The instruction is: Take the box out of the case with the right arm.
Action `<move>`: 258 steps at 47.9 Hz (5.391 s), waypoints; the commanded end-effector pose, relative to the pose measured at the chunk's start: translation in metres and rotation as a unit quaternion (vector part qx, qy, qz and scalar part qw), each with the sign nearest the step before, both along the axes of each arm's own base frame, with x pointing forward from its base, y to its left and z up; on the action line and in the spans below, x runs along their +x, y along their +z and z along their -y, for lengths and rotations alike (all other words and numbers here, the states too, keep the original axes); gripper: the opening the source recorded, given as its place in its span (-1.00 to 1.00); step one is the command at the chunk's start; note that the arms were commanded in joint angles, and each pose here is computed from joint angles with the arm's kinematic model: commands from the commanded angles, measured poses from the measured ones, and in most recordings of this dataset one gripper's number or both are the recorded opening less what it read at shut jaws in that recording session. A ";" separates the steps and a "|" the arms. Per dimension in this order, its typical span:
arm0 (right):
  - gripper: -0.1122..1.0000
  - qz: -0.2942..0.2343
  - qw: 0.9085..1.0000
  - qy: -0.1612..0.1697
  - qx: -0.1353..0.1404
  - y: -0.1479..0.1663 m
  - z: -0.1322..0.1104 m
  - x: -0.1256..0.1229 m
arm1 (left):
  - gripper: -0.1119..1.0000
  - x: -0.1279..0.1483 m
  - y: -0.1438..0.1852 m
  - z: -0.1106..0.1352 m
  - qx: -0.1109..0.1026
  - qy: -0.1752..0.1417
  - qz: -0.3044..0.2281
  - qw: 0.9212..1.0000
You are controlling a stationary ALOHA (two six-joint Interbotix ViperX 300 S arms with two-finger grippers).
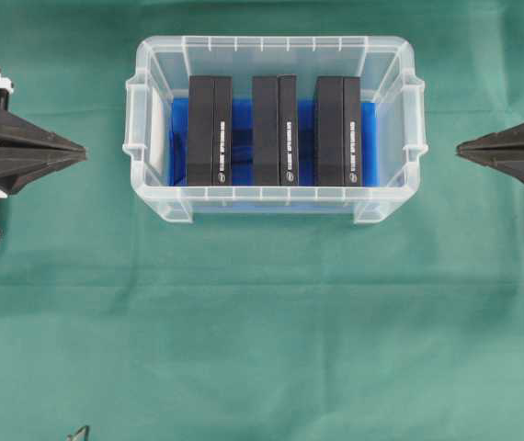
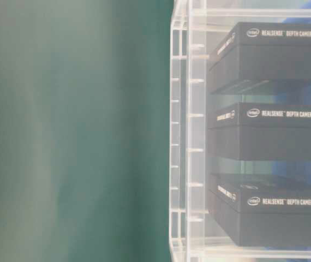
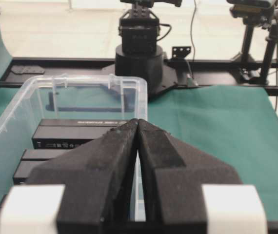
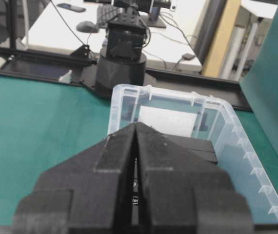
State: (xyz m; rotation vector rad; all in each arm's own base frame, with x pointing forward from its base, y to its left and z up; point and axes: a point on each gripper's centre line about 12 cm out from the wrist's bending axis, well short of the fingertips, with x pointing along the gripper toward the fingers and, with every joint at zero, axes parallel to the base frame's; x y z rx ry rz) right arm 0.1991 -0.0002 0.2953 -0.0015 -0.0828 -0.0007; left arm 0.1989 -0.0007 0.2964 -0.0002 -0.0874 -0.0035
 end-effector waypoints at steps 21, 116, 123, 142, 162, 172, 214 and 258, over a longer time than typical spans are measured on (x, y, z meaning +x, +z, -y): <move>-0.80 -0.003 1.000 -0.004 0.009 0.063 0.002 0.004 | -0.80 -0.001 0.062 -0.001 0.014 0.003 0.027 1.000; -0.80 -0.578 0.659 -0.304 0.373 0.061 0.008 -0.013 | -0.80 -0.018 0.093 0.012 -0.051 0.020 -0.549 0.834; -0.80 -0.516 0.588 -0.389 0.487 0.060 0.008 -0.014 | -0.80 -0.016 0.094 0.013 -0.051 0.020 -0.549 0.834; -0.80 -0.468 0.539 -0.442 0.543 0.059 0.010 -0.011 | -0.80 -0.015 0.093 0.012 -0.051 0.021 -0.551 0.833; -0.80 -0.457 0.540 -0.479 0.519 0.054 0.065 -0.017 | -0.80 -0.016 0.093 0.012 -0.051 0.022 -0.552 0.832; -0.80 -0.458 0.535 -0.482 0.521 0.050 0.068 -0.017 | -0.80 -0.015 0.093 0.012 -0.051 0.023 -0.552 0.832; 0.92 -0.455 0.524 -0.504 0.515 0.032 0.075 -0.009 | -0.80 -0.015 0.093 0.012 -0.051 0.024 -0.552 0.832; 0.89 -0.434 0.517 -0.509 0.533 0.036 0.078 0.002 | -0.80 -0.021 0.091 0.003 -0.060 0.045 -0.573 0.816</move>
